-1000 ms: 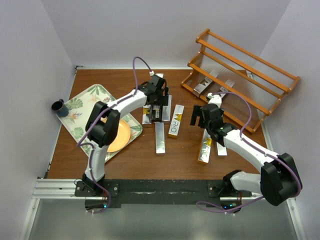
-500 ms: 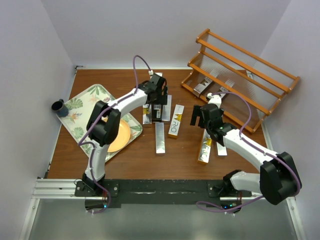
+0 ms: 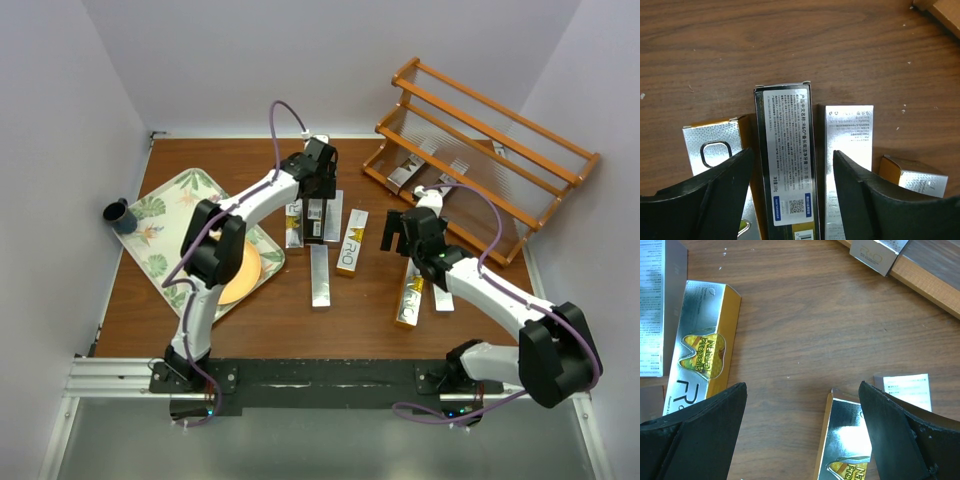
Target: Place and organize the toothpastes onto the shelf
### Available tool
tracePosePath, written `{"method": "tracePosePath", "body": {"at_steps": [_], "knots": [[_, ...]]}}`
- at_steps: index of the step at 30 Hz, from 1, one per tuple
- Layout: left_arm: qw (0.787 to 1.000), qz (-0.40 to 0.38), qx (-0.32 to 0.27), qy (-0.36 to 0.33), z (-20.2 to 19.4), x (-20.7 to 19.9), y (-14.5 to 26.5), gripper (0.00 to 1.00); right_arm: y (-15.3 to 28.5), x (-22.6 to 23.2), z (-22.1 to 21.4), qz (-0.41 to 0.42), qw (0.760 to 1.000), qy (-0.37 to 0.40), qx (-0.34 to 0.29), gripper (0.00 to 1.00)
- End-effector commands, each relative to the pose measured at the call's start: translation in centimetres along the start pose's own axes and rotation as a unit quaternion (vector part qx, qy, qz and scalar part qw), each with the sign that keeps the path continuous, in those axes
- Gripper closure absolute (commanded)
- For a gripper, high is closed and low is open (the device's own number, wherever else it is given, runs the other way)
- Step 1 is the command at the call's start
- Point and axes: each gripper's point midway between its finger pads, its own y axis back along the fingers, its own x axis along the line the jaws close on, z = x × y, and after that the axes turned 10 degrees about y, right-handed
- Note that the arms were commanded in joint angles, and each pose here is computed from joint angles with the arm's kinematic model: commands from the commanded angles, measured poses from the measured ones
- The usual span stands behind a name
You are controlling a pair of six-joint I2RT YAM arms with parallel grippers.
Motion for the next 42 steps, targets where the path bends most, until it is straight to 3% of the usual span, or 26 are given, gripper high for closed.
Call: {"method": "tracePosePath", "body": {"at_steps": [1, 16, 19, 22, 30, 32, 33, 35, 36, 38, 42], "knots": [[1.000, 0.022, -0.012, -0.009, 1.2, 0.5, -0.8, 0.31, -0.3, -0.1, 0.5, -0.004, 1.000, -0.003, -0.013, 0.02], [0.999, 0.038, 0.023, -0.020, -1.5, 1.3, -3.6, 0.41, -0.4, 0.0, 0.4, -0.002, 1.000, -0.004, -0.012, 0.02], [0.999, 0.026, 0.021, -0.017, -1.3, 0.7, -3.3, 0.50, -0.4, 0.0, 0.4, 0.000, 1.000, -0.004, -0.012, 0.02], [1.000, 0.005, 0.018, -0.007, -0.8, 0.1, -2.5, 0.60, -0.4, 0.2, 0.5, 0.004, 1.000, -0.006, -0.014, 0.02], [0.994, -0.085, -0.046, 0.045, 3.7, -1.1, 3.4, 0.69, 0.1, 0.8, 1.0, 0.024, 0.999, -0.014, -0.020, 0.02], [0.985, -0.136, -0.088, 0.061, 6.4, -2.2, 6.4, 0.71, 0.4, 0.9, 1.5, 0.028, 0.999, -0.016, -0.024, 0.02], [0.984, -0.145, -0.084, 0.066, 5.4, -1.8, 6.6, 0.71, 0.7, 1.1, 1.8, 0.038, 0.999, -0.017, -0.028, 0.02], [0.965, -0.211, -0.131, 0.081, 8.1, -3.0, 10.0, 0.71, 1.2, 1.6, 2.3, 0.054, 0.998, -0.023, -0.036, 0.02], [0.963, -0.224, -0.117, 0.093, 6.7, -2.6, 10.0, 0.71, 1.6, 2.4, 2.5, 0.077, 0.996, -0.025, -0.038, 0.02], [0.935, -0.298, -0.158, 0.110, 9.1, -3.2, 13.6, 0.72, 2.3, 3.1, 3.1, 0.103, 0.993, -0.032, -0.052, 0.02], [0.898, -0.378, -0.154, 0.163, 7.7, -1.6, 16.1, 0.73, 3.5, 4.7, 3.4, 0.160, 0.984, -0.041, -0.065, 0.02]]}}
